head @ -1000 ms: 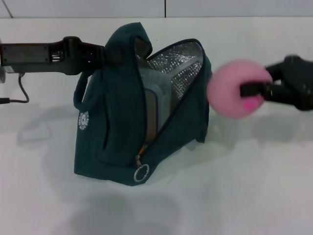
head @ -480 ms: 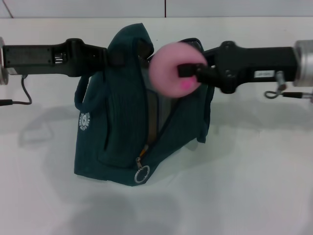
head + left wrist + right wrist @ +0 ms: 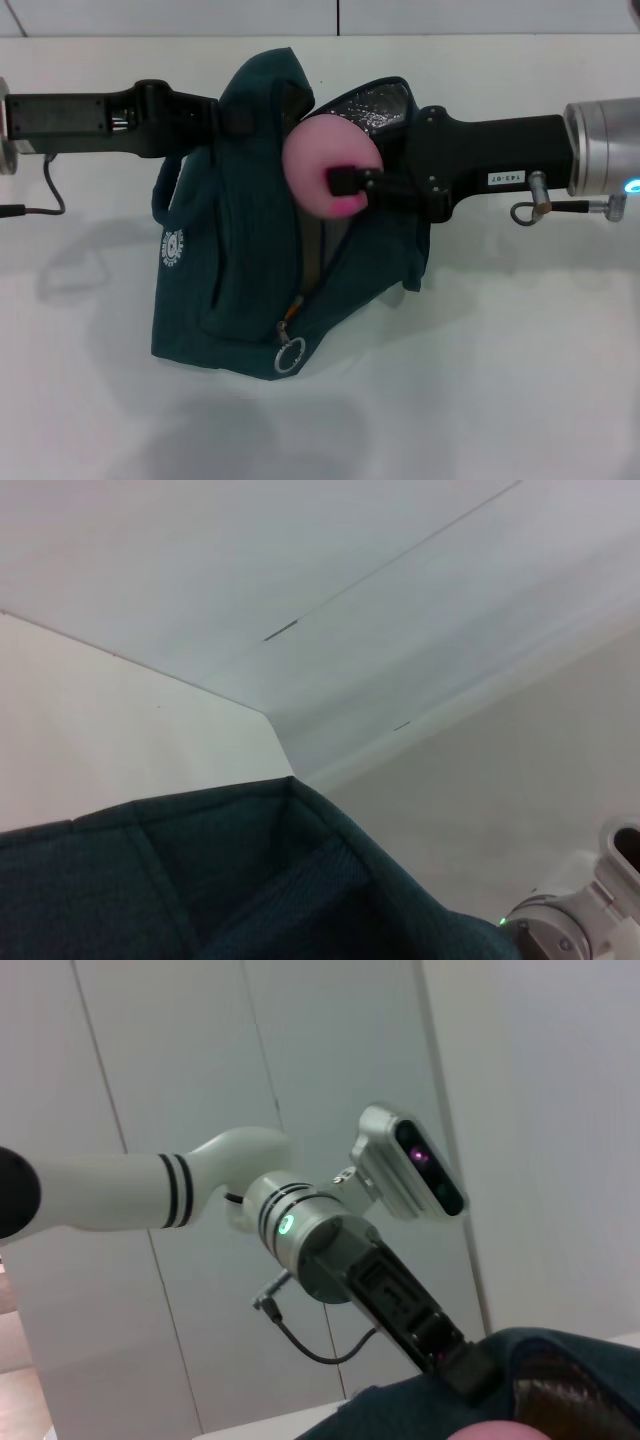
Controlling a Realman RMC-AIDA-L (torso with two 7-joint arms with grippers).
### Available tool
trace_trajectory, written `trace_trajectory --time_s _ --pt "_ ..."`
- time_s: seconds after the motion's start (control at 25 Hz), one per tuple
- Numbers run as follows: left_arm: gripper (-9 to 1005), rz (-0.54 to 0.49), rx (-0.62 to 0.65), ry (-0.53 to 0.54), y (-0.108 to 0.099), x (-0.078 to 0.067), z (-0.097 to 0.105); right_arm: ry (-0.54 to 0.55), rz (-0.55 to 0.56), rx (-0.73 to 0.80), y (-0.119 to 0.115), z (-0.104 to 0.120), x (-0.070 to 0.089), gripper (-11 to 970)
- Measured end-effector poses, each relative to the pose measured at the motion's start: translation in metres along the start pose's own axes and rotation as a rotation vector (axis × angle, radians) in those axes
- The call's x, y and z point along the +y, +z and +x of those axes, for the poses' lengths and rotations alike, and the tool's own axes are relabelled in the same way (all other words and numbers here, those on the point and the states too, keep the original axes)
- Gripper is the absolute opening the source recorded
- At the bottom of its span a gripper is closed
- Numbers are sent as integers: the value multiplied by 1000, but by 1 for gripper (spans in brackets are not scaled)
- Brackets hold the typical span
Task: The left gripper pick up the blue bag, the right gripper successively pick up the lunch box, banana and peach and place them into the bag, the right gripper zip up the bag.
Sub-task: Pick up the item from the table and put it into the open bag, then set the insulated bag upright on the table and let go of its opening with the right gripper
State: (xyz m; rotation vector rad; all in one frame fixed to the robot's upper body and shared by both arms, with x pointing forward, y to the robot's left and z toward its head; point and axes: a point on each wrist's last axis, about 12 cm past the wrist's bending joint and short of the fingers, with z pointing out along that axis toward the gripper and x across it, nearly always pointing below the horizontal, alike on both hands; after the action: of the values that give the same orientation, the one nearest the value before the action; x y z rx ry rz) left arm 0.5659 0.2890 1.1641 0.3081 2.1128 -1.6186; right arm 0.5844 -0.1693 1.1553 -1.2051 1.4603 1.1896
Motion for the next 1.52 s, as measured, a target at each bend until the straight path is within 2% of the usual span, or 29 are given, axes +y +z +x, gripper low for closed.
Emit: trace_trajectory --time_s 0.4,0.64,0.76,0.88,0.96,1.12,1.24,1.4,1.52 --pt "58 -3 -3 1 -2 0 -1 -9 16 -24 -8 3 2 311" --pt "59 -4 -4 1 -2 0 -1 -17 27 -28 -11 4 3 546" --pt "59 -4 -4 0 -2 0 -1 -19 31 -33 -11 3 3 747" --pt "60 -4 -3 -1 -2 0 -1 -23 50 -73 -20 1 6 769" --pt "60 -3 -3 -4 -2 0 0 3 95 -125 -36 2 9 784" --pt "60 -4 -6 -10 -3 1 2 165 223 -237 -78 20 20 783" --pt "61 -2 -7 -11 -3 2 2 352 268 -313 -96 48 32 782" --pt "61 -1 -7 -11 -2 2 3 607 255 -426 -92 86 46 781" --pt "62 0 -7 -11 -2 2 3 737 224 -453 -82 99 50 780"
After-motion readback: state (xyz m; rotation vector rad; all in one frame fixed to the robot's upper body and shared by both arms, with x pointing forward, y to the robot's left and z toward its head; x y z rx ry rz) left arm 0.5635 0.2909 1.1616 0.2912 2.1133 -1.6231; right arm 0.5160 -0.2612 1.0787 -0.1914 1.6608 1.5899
